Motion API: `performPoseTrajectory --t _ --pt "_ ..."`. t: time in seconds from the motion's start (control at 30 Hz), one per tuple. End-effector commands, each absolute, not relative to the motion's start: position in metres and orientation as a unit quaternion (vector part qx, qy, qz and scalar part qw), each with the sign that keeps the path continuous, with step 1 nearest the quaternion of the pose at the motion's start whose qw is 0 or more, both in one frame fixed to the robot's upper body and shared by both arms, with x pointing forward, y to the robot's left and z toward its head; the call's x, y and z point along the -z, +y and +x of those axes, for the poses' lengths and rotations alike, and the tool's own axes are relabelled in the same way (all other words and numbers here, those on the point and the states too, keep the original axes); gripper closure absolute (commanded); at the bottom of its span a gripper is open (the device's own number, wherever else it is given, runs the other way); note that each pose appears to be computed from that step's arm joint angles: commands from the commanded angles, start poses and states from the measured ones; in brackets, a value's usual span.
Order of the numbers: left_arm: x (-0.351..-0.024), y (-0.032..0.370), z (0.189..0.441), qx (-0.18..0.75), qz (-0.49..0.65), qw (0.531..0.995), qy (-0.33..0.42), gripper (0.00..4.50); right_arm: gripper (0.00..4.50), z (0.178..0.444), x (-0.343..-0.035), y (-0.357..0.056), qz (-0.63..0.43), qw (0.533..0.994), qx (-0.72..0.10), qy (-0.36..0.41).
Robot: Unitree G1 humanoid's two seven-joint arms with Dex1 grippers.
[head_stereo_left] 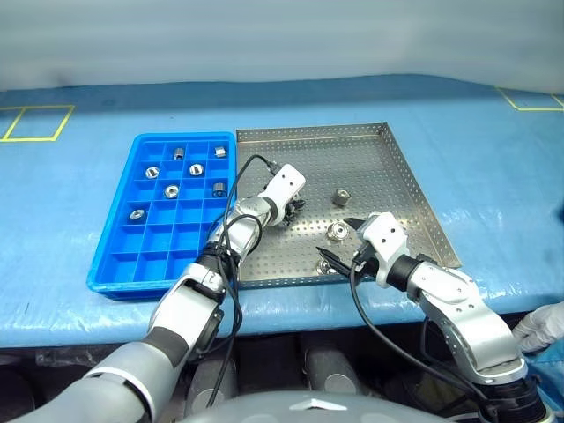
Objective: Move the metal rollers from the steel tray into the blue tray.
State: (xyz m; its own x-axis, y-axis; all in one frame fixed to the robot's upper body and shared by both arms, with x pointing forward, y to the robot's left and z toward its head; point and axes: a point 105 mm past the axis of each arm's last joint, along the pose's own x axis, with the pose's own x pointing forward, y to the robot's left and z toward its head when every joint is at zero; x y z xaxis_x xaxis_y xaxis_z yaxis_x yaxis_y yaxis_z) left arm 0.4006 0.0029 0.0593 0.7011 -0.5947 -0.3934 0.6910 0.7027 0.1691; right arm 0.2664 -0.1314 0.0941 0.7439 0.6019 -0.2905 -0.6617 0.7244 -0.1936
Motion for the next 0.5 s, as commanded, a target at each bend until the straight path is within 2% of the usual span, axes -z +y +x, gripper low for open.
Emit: performPoseTrajectory --t 0.03,0.17,0.3,0.5 --pt "-0.091 0.004 0.404 0.348 0.125 0.923 0.107 2.78 0.00 0.270 -0.102 -0.124 -0.143 0.920 -0.356 0.083" --pt "-0.126 0.017 0.399 0.337 0.066 0.937 0.066 2.78 0.00 0.273 -0.101 -0.118 -0.136 0.915 -0.370 0.082" --pt "-0.160 0.055 0.378 0.305 0.022 0.952 0.032 2.78 0.00 0.276 -0.103 -0.110 -0.124 0.910 -0.389 0.074" --pt "-0.161 0.138 0.337 0.166 0.072 0.981 0.068 2.78 0.00 0.281 -0.103 -0.099 -0.117 0.899 -0.416 0.071"
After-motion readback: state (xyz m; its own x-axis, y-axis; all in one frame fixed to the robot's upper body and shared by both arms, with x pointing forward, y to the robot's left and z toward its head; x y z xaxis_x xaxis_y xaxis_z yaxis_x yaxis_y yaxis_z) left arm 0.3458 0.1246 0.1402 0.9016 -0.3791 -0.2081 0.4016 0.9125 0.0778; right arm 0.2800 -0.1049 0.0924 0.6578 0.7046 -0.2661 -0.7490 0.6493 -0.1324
